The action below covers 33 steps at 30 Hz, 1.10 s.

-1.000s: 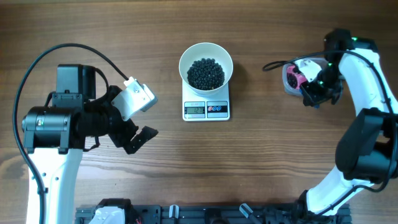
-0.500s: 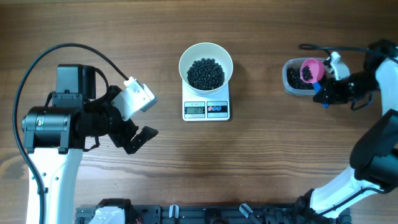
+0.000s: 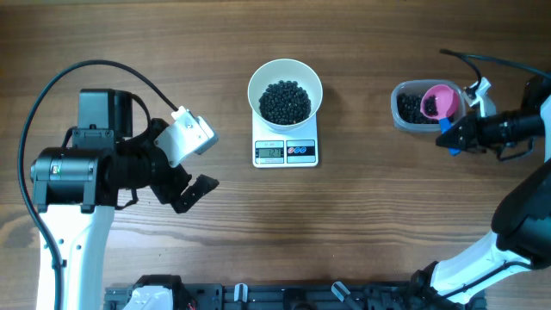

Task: Scoop item into bowl and weigh 150g on scale

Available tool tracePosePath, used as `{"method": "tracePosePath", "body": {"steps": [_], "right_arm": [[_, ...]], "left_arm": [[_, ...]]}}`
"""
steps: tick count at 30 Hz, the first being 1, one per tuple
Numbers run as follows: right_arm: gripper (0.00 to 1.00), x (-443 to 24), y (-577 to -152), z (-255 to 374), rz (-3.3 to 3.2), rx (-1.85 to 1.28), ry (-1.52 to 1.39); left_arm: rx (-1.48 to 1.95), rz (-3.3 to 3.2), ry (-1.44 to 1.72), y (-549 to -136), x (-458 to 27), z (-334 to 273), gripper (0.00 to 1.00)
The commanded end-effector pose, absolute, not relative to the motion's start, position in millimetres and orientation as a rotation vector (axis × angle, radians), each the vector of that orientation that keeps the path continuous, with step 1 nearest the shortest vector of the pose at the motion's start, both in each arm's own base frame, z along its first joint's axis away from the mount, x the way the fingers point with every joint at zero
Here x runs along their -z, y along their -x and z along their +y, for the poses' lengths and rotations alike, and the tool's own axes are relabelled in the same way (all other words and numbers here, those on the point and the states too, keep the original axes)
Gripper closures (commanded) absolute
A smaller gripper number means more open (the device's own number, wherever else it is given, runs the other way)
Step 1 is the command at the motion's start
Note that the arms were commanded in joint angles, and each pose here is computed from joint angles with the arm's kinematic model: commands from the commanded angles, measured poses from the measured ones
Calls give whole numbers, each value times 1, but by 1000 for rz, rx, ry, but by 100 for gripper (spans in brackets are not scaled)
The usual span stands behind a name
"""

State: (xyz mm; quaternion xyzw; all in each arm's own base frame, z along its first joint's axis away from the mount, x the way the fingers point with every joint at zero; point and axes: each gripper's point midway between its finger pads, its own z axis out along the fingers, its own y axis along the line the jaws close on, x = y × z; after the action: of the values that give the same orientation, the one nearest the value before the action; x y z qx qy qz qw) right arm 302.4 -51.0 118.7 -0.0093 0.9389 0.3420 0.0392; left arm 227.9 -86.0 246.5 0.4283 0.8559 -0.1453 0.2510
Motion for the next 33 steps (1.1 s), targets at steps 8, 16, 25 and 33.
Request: {"method": "tracePosePath", "body": {"steps": [8, 16, 25, 33], "right_arm": [[96, -171, -325, -12, 2615, -1288, -64], [96, -194, -336, 27, 2623, -1247, -27], [96, -206, -353, 105, 2620, -1056, 381], [96, -189, -354, 163, 2631, -764, 703]], "left_arm": [[379, 2293, -1171, -229, -255, -85, 0], [379, 2293, -1171, -229, -255, -85, 0], [379, 2293, -1171, -229, -255, -85, 0], [379, 2293, -1171, -229, -255, -85, 0]]}}
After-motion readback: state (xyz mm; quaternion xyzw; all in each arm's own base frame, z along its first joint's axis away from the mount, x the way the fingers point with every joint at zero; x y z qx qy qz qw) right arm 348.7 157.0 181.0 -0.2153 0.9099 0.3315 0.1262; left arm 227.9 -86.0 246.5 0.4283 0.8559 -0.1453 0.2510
